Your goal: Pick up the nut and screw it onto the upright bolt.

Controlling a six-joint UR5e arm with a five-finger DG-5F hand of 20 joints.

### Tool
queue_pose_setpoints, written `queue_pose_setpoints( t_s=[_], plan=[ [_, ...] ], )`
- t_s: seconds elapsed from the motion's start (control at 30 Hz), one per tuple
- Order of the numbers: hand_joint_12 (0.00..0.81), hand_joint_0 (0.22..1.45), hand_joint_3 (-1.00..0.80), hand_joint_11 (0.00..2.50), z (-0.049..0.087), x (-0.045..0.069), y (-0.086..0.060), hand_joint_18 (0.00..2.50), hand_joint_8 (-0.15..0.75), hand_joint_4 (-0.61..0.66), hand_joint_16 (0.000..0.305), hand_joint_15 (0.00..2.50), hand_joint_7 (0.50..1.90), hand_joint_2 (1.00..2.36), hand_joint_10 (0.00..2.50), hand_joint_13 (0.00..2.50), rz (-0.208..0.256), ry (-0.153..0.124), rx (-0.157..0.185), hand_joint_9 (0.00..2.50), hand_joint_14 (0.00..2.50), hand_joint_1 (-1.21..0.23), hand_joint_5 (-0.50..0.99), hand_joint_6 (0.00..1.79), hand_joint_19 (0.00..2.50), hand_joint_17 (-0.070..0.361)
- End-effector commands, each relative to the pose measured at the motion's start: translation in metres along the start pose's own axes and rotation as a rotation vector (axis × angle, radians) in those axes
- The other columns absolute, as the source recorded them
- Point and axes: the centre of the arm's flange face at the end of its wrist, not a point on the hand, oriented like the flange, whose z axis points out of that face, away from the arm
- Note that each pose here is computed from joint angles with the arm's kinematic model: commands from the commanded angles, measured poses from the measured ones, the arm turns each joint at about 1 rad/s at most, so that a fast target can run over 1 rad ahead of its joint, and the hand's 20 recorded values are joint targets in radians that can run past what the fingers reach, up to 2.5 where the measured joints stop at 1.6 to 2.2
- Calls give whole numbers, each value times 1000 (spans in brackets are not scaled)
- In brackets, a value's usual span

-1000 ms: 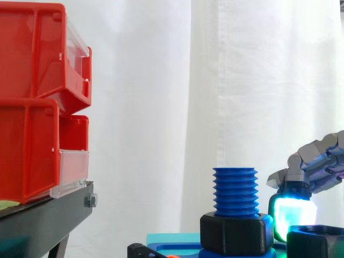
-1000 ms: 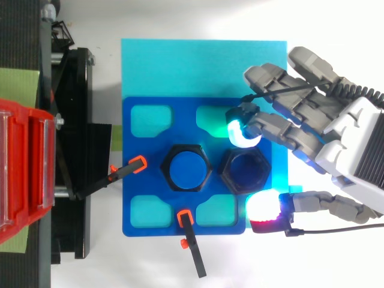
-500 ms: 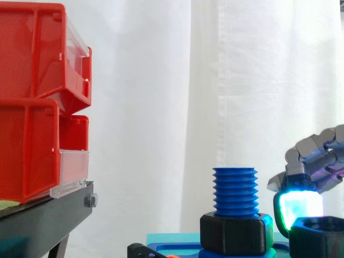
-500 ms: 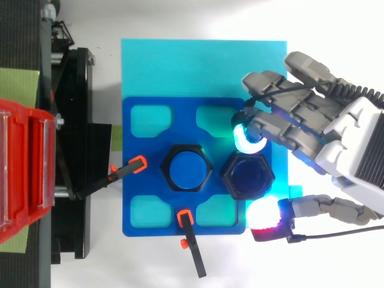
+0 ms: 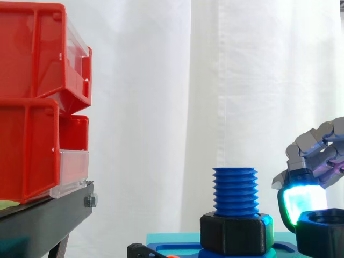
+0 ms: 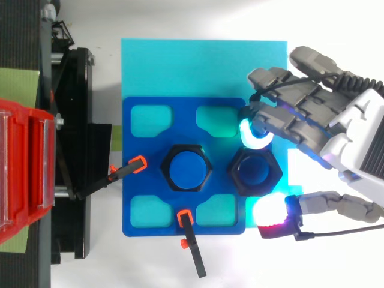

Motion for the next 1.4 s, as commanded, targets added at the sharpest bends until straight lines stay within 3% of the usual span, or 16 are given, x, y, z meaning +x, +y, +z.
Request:
queue_pose_setpoints(
  t_s=[0.0,0.1,0.33,0.4,0.47,0.53,0.6,0.7,0.8,0.83,0.9,0.93,0.97,1.07,1.23,1.37],
  plan=[
    [333,588,-483,0,-1,-6,-1,331,284,254,43,0,1272,1001,0,405,4,15,7,412,0,-711,-162,561,61,96],
    [333,588,-485,0,-7,-25,-4,333,286,251,43,0,1273,1001,0,408,15,18,12,415,0,-710,-162,561,56,96],
    [333,589,-489,0,-9,-58,-3,335,287,256,43,0,1271,1001,0,411,37,-20,5,420,0,-701,-161,562,67,96],
    [334,588,-486,0,-7,-73,0,335,287,255,43,0,1271,1001,0,411,53,-35,1,423,0,-700,-161,562,67,96],
    [333,588,-487,0,-2,-89,5,336,286,251,43,0,1270,1001,0,412,72,-51,-13,423,0,-697,-161,562,68,96],
    [333,588,-487,0,2,-98,7,337,287,250,42,0,1271,1001,0,413,87,-63,-24,424,0,-698,-161,562,66,95],
    [333,587,-486,0,10,-111,11,338,287,253,43,0,1268,1002,0,413,116,-85,-83,425,0,-697,-161,563,66,96],
    [334,587,-485,0,13,-113,13,338,287,250,42,0,1270,1001,0,413,126,-99,-109,426,1,-696,-161,563,65,96],
    [333,587,-485,0,22,-119,21,339,287,253,43,0,1270,1001,0,413,148,-163,-169,428,0,-692,-161,563,73,96],
    [333,587,-485,0,29,-114,23,339,288,252,43,0,1270,1001,0,414,141,-184,-184,428,0,-692,-160,564,72,96],
    [334,587,-486,0,31,-115,25,339,288,254,42,0,1271,1001,0,414,138,-201,-196,428,1,-691,-159,563,72,95],
    [333,587,-485,0,35,-109,28,339,287,254,42,0,1267,1001,0,414,131,-208,-201,429,0,-691,-159,564,71,95],
    [333,586,-484,0,39,-104,28,338,288,254,42,0,1268,1001,0,415,130,-211,-201,429,0,-690,-159,564,71,95],
    [333,585,-482,0,41,-102,29,341,288,251,42,0,1273,1001,0,415,136,-218,-207,431,0,-687,-159,564,72,95],
    [333,586,-483,0,52,-84,28,339,290,253,42,0,1273,1001,0,416,142,-202,-227,435,0,-683,-157,563,71,95],
    [333,586,-483,0,55,-77,26,341,293,253,42,3,1275,1001,0,417,145,-194,-227,443,0,-678,-157,561,80,96]
  ],
)
